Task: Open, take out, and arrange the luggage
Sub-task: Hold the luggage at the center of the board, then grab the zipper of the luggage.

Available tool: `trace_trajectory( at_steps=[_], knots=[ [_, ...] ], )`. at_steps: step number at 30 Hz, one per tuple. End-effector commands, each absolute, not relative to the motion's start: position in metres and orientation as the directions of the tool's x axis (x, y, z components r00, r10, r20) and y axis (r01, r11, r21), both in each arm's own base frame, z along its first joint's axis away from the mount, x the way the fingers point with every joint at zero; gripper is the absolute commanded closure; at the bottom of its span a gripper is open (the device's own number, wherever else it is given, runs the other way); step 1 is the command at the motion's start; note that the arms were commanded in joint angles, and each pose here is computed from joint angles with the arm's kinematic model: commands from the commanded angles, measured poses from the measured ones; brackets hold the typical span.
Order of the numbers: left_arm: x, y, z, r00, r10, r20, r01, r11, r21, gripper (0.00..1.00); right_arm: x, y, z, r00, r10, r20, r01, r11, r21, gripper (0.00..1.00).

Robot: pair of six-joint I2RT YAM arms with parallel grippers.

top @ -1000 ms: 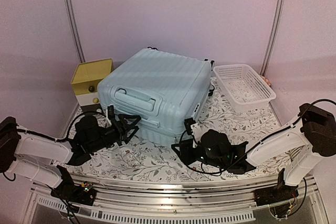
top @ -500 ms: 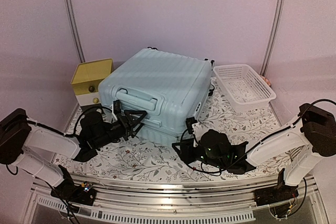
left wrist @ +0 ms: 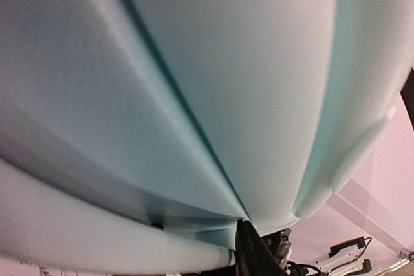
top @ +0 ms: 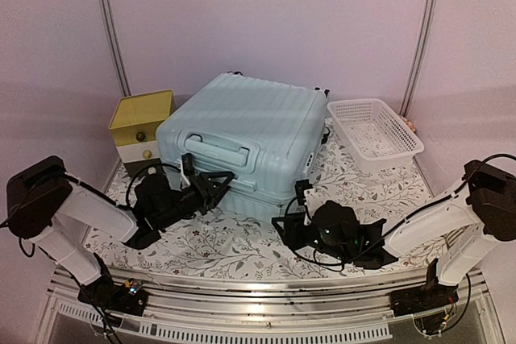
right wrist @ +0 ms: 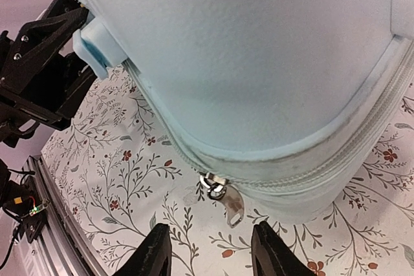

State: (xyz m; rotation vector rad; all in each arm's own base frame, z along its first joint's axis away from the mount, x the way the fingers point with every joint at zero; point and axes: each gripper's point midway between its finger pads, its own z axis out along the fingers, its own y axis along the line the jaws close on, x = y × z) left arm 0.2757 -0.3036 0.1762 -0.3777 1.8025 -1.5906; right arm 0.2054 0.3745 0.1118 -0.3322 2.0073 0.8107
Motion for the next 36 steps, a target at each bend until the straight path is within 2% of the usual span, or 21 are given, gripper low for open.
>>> trace_trajectory(
  at_steps=[1, 11, 17, 23, 28, 36],
  knots=[
    [0.278, -0.324, 0.236, -0.702, -0.651, -0.29, 0.338, 0.053, -0.94, 0.85, 0.207, 0.366, 0.119, -0.536, 0.128, -0.834, -0.491, 0.757, 0.431, 0.57],
    [0.264, -0.332, 0.26, -0.704, -0.649, -0.287, 0.371, 0.008, -0.928, 0.9, 0.22, 0.348, 0.114, -0.559, 0.18, -0.809, -0.404, 0.794, 0.455, 0.58],
    [0.262, -0.334, 0.278, -0.692, -0.659, -0.294, 0.392, -0.001, -0.92, 0.9, 0.226, 0.358, 0.116, -0.548, 0.16, -0.821, -0.422, 0.794, 0.437, 0.59],
    [0.262, -0.338, 0.3, -0.689, -0.657, -0.305, 0.424, -0.024, -0.906, 0.9, 0.236, 0.369, 0.122, -0.5, 0.133, -0.856, -0.436, 0.815, 0.382, 0.62],
    [0.261, -0.337, 0.306, -0.682, -0.663, -0.309, 0.43, -0.022, -0.902, 0.9, 0.25, 0.36, 0.12, -0.473, 0.138, -0.87, -0.369, 0.866, 0.338, 0.75],
    [0.259, -0.332, 0.31, -0.671, -0.671, -0.315, 0.438, -0.016, -0.899, 0.9, 0.254, 0.355, 0.114, -0.492, 0.162, -0.855, -0.336, 0.871, 0.358, 0.76]
  ],
)
